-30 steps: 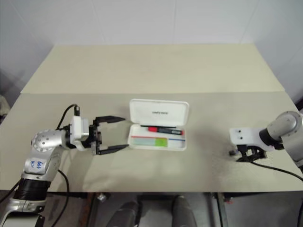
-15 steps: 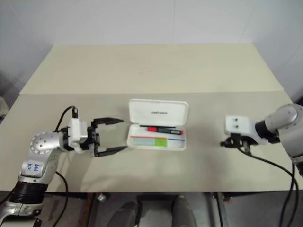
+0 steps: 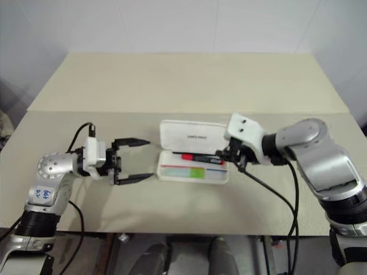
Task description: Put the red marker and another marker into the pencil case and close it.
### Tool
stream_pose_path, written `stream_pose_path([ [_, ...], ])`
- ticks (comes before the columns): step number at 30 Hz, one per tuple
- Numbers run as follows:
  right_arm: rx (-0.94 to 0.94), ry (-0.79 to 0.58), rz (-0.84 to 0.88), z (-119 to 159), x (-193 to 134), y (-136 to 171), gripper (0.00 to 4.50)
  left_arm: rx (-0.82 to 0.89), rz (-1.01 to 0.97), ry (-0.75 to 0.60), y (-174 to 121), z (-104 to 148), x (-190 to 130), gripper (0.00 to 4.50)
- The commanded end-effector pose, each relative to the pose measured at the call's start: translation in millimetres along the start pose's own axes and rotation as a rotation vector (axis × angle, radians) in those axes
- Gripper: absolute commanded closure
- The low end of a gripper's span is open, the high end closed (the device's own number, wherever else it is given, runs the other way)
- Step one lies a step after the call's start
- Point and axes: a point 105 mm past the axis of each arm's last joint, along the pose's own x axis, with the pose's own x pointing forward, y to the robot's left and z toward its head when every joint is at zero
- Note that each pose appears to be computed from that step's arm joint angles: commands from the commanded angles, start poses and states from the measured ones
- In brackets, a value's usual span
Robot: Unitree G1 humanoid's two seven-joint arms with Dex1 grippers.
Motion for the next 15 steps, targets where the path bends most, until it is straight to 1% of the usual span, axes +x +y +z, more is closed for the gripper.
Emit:
stream_pose_path([
  [1,-0.06,-0.004,0.012,11,2,9,4.14,0.034,-0.027,-0.037,2,8,-2,0.0],
  [5,-0.079,0.021,0.048,11,9,17,4.14,0.038,-0.06,-0.038,1,7,-4,0.0],
  [10,-0.098,0.048,0.069,8,18,22,4.14,0.034,-0.064,-0.086,2,13,-8,0.0],
  [15,-0.119,0.083,0.091,2,25,28,4.14,0.025,-0.039,-0.045,2,10,-22,0.0],
])
